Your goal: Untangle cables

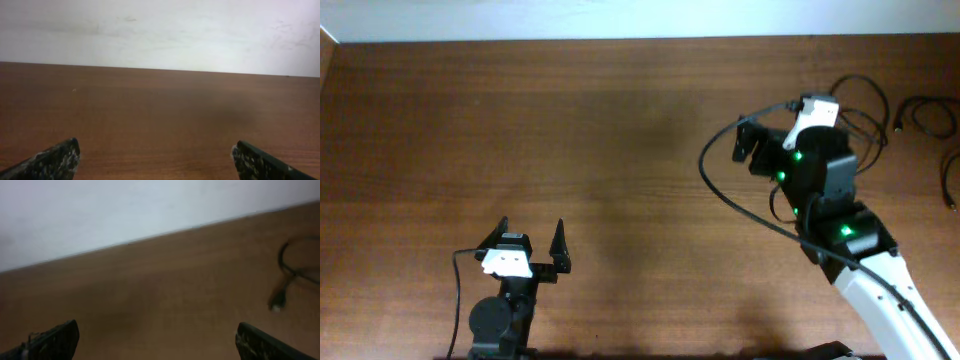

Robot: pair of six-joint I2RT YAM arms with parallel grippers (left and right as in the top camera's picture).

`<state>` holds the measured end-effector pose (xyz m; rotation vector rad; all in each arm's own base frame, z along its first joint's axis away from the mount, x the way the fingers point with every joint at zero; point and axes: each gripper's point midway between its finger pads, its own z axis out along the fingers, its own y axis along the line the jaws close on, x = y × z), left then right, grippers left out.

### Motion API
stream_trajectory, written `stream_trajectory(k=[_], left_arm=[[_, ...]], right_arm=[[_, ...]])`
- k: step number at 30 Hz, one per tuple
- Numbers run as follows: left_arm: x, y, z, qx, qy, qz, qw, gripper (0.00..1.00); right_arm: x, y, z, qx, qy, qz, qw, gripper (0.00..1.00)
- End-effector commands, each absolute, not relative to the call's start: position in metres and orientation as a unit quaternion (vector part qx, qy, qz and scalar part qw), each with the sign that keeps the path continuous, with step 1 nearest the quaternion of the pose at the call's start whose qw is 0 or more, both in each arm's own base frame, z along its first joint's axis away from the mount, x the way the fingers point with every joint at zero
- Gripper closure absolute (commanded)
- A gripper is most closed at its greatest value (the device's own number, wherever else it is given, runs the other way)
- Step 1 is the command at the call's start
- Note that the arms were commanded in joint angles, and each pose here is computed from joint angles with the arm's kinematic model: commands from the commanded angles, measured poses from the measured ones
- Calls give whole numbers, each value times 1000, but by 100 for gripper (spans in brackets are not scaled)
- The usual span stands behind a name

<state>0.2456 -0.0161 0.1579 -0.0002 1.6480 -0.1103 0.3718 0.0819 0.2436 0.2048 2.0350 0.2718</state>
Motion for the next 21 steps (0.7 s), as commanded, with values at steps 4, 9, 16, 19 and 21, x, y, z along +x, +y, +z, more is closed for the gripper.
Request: stream_trajectory(k=[4,9,16,19,21], left_arm=[[245,-16,156,2,735,-45,677,1],[245,-16,156,2,735,-45,677,1],[245,-16,156,2,735,-45,677,1],[245,-16,156,2,735,-45,677,1],[245,-16,156,2,735,-45,677,1]], right_arm=[[321,26,168,140,823,85,544,1],[291,6,159,160,752,99,632,1],[268,-4,156,172,717,96,669,1],[259,-10,154,182,717,83,668,1],[252,-10,157,151,719,62,676,1]])
